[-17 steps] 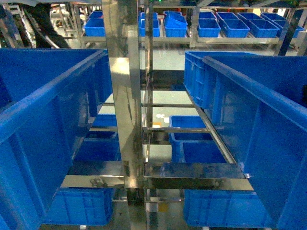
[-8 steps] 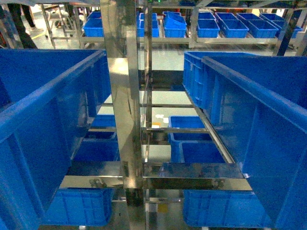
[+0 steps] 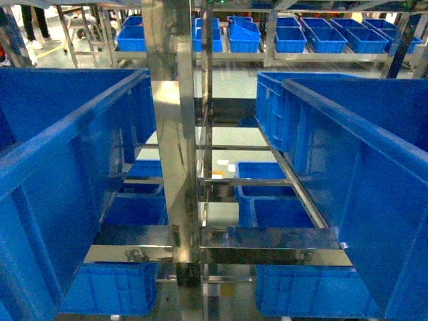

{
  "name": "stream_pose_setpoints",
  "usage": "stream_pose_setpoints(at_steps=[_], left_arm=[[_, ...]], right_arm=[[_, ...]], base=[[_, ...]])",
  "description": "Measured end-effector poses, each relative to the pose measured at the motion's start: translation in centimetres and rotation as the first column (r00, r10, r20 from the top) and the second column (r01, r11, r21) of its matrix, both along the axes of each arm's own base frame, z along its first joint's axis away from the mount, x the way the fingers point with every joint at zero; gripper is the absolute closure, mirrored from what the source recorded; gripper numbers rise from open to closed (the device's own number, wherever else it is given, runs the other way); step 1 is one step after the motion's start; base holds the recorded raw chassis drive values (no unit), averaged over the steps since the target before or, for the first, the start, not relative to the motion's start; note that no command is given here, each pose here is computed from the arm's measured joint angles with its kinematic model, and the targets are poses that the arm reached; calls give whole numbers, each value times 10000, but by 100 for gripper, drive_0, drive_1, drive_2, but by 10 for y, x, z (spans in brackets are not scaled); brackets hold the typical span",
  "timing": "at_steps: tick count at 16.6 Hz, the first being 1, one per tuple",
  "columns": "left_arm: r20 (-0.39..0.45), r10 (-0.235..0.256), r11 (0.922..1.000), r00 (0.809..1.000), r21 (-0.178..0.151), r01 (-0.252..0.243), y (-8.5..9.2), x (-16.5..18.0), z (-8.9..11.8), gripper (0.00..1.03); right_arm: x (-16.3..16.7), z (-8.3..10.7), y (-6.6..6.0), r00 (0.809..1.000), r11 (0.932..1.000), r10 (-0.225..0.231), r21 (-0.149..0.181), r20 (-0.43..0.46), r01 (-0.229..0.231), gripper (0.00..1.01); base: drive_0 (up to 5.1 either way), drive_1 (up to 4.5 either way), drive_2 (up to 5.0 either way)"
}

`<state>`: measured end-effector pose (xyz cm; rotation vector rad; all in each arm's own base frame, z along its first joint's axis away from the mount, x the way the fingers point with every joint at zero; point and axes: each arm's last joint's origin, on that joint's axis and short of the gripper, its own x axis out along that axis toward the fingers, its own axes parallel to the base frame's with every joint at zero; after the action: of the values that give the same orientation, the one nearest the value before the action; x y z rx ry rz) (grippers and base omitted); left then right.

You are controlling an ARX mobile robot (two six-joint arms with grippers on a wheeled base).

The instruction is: Sort and place red and yellow blocks in left bins

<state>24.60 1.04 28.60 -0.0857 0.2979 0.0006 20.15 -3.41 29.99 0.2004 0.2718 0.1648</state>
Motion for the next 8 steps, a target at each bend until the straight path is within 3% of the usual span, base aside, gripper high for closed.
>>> stream_pose_setpoints(at_steps=[2,5,6,8], left_arm=[[-4,4,10000,10000,0,-4,0,0,0,75],[-4,0,10000,10000,0,0,0,0,0,75],[0,4,10000,10000,0,-4,0,0,0,75],[12,-36,10000,10000,-12,36,0,0,0,75]], right_arm=[[-20,8,6,10000,10000,-60,78,-78,61,3],[-48,14,22,9988,9990,420,131,-262,-417,3],[-47,18,23,9997,9996,139,-233,224,-134,3],[-43,15,22,10000,9995,16,-309,-57,-18,3]], base=[[0,0,0],[0,0,0],[0,0,0],[0,0,0]])
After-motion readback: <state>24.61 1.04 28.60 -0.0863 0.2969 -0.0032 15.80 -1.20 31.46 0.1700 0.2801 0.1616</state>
